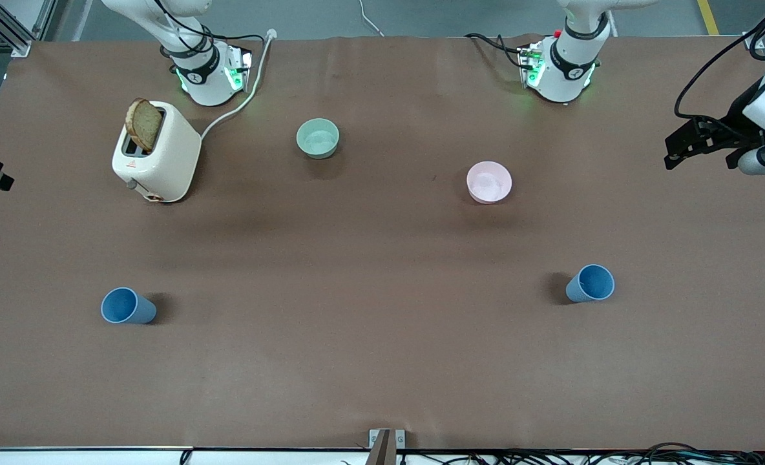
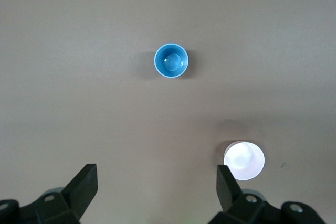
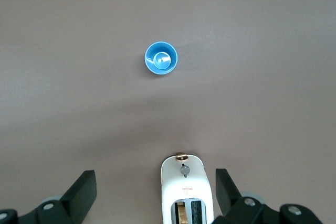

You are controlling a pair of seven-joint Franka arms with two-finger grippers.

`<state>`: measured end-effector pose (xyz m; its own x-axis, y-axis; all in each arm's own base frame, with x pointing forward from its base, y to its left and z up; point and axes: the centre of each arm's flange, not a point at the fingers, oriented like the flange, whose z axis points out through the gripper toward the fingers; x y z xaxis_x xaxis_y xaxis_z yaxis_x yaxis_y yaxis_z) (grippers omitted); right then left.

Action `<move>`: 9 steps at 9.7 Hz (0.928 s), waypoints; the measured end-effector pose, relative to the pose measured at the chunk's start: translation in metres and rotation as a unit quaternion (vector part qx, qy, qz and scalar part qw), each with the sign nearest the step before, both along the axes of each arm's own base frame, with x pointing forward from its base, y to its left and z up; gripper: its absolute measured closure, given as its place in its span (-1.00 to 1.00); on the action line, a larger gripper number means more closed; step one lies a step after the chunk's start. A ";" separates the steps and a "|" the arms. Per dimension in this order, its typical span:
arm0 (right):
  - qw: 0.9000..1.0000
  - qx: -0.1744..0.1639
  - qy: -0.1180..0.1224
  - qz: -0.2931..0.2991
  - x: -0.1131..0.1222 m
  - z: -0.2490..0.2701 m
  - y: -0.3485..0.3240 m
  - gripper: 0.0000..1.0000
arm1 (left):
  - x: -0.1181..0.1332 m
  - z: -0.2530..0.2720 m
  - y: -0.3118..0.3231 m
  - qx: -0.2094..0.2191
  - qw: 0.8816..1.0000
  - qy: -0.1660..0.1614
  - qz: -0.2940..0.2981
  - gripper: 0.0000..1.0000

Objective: Stack blue cups with both arms

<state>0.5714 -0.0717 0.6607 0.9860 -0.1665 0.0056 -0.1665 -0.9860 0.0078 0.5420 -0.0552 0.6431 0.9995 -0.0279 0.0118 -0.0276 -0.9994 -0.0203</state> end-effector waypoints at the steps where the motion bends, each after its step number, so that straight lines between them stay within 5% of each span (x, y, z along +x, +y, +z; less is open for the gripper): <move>1: 1.000 0.000 0.000 0.000 0.000 0.000 0.000 -1.00 | 0.000 0.000 0.000 0.000 1.000 0.000 0.000 -1.00; 6: 1.000 0.000 0.006 -0.001 0.009 -0.018 -0.002 -1.00 | 0.015 0.005 0.015 -0.005 1.000 -0.004 0.013 -1.00; 9: 1.000 -0.006 -0.004 0.018 0.064 -0.096 -0.013 -1.00 | 0.075 -0.089 0.028 -0.007 0.999 0.022 0.035 -1.00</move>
